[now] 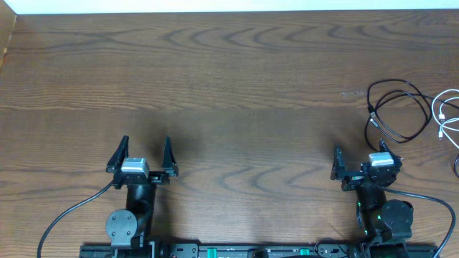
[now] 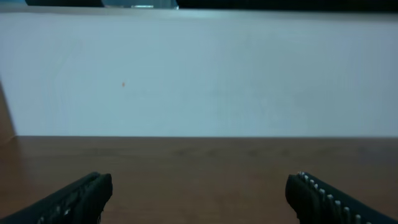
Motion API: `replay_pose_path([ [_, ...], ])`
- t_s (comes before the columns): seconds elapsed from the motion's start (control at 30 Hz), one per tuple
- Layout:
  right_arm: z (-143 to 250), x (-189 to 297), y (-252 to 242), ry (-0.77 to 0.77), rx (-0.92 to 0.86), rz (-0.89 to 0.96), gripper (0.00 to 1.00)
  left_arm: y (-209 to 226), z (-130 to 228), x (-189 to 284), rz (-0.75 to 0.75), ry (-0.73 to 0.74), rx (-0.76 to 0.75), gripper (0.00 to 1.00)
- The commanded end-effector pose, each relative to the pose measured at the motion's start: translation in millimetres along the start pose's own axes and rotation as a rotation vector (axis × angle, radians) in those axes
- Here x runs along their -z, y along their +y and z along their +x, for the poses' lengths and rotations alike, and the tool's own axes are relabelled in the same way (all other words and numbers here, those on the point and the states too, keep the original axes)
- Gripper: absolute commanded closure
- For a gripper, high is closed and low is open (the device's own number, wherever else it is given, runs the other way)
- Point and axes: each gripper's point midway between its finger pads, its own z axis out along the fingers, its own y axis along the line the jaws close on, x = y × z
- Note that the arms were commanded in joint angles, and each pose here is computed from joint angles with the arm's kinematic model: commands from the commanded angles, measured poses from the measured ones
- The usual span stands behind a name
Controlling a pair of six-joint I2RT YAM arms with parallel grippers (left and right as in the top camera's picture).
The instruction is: Untangle cables
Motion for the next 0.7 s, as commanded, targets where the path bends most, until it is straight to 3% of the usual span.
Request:
replay_pose_path([
  [0.0,0.1,0.3,0.4,-0.001,-0.01,-0.004,0.01,3.8,10.8,0.8,-0.012,0.042,-0.083,0.06],
  [0.27,0.1,0.3,0.4,-0.001,-0.01,-0.004,0.01,5.7,65.2,9.3,-0.013,0.266,-0.064,0.06],
  [0.67,0.0,0.3,0.4,-0.001,-0.01,-0.004,0.01,5.9,65.0,9.3,-0.014,0.265,-0.068,0.06],
])
